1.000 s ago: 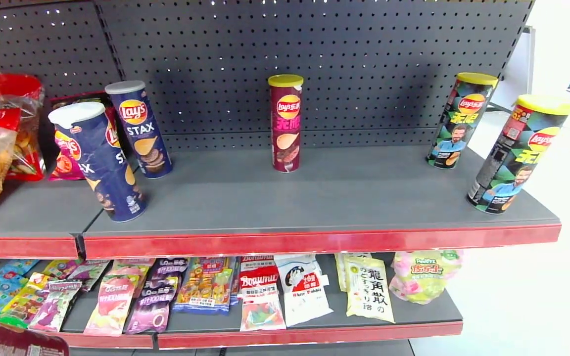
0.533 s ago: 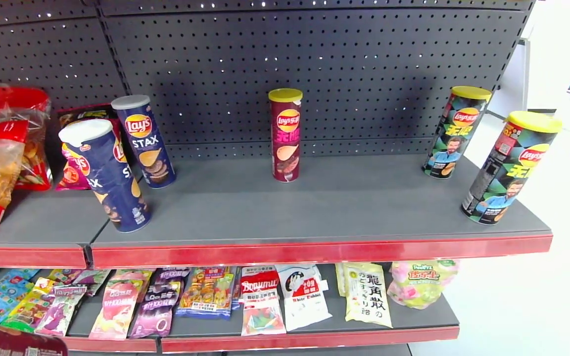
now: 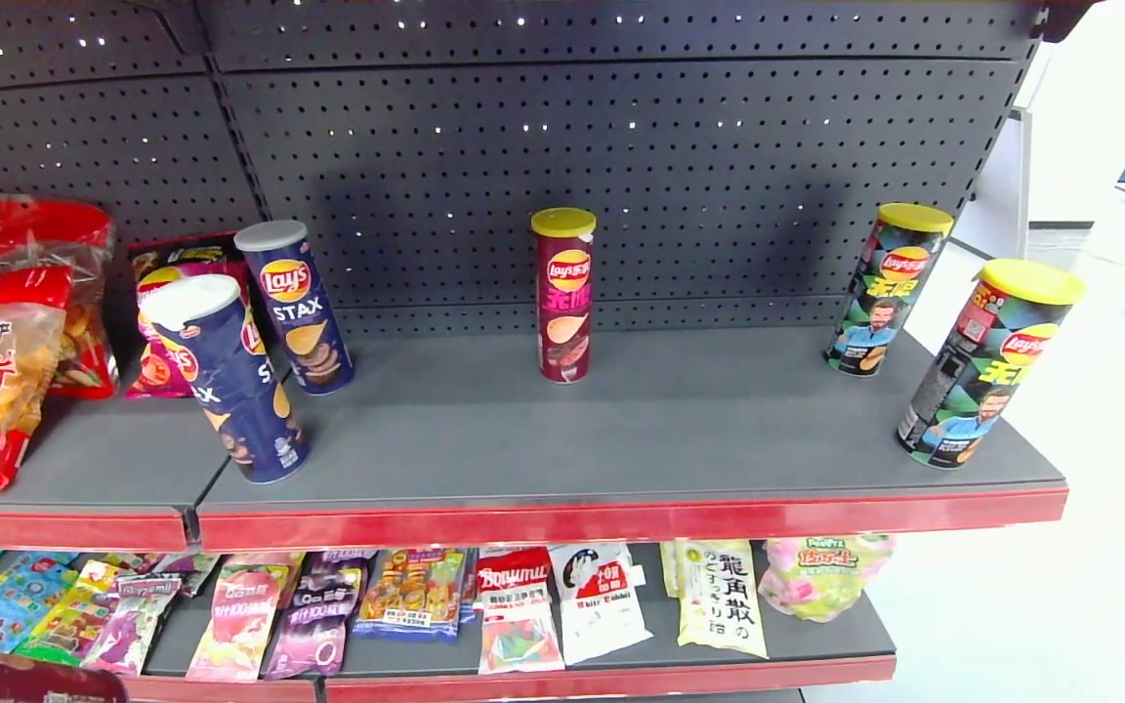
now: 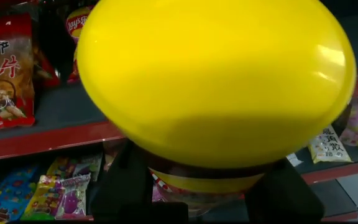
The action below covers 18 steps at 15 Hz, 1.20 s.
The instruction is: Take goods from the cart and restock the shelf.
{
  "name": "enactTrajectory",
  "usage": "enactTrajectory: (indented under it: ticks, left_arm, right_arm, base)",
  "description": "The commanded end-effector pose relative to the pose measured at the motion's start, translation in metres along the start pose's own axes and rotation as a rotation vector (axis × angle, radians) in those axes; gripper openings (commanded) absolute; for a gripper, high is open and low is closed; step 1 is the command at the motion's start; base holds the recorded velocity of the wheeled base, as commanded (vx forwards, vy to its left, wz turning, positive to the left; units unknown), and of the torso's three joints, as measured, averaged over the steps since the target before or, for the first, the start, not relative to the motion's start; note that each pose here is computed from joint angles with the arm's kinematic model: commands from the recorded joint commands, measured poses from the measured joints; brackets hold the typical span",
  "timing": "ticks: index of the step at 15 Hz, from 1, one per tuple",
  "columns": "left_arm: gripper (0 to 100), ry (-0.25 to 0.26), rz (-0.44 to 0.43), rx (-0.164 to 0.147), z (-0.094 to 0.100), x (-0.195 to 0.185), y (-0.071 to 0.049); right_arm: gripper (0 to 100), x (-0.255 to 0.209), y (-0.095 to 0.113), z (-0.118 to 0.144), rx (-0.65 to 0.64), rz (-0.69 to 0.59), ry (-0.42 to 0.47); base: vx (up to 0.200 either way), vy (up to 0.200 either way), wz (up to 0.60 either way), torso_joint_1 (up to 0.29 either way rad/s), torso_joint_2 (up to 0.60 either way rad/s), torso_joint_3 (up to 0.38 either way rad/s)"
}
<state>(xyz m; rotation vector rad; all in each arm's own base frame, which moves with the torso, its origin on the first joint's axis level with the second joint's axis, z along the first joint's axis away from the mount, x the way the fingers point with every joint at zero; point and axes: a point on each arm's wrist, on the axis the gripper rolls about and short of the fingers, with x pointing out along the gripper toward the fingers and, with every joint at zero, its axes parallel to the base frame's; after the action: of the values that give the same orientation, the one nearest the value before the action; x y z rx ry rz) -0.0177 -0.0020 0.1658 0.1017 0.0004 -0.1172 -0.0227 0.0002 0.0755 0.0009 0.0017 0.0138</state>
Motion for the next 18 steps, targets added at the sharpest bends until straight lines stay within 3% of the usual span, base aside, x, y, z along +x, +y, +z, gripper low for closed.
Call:
enactTrajectory:
  ticks: [1, 4, 6, 7, 12, 16, 18]
  left_arm:
    - [0, -0.014, 0.014, 0.005, -0.0015, -0.0035, -0.0003]
    - [0, 0.000, 0.048, 0.010, -0.0054, -0.0069, -0.0002]
    - [0, 0.034, 0.062, 0.091, -0.0077, -0.0056, 0.0001]
    - [0, 0.039, 0.069, 0.115, -0.0080, -0.0056, 0.0003]
    - [0, 0.048, 0.067, 0.115, -0.0078, -0.0046, 0.0004]
    - [0, 0.054, 0.057, 0.116, -0.0094, -0.0038, 0.0003]
    - [0, 0.052, 0.054, 0.125, -0.0110, -0.0042, 0.0000]
  right_arm:
    - [100, 0.0001, 0.0000, 0.0000, -0.001, 0.003, 0.001]
    - [100, 0.0001, 0.0000, 0.0000, -0.001, 0.003, 0.001]
    - [100, 0.0001, 0.0000, 0.0000, 0.001, 0.002, 0.001]
    - [100, 0.0001, 0.0000, 0.0000, 0.001, 0.002, 0.001]
    - [100, 0.0001, 0.0000, 0.0000, 0.001, 0.002, 0.001]
    - [100, 0.0001, 0.0000, 0.0000, 0.001, 0.002, 0.001]
    - [100, 0.0001, 0.0000, 0.0000, -0.001, 0.002, 0.001]
  base:
    - [0.000, 0.000, 0.00, 0.000, 0.00, 0.000]
    - [0.000, 0.000, 0.00, 0.000, 0.00, 0.000]
    - [0.000, 0.000, 0.00, 0.000, 0.00, 0.000]
    - [0.000, 0.000, 0.00, 0.000, 0.00, 0.000]
    - [0.000, 0.000, 0.00, 0.000, 0.00, 0.000]
    - [0.000, 0.200, 0.00, 0.002, 0.00, 0.004]
    - [0.000, 0.000, 0.00, 0.000, 0.00, 0.000]
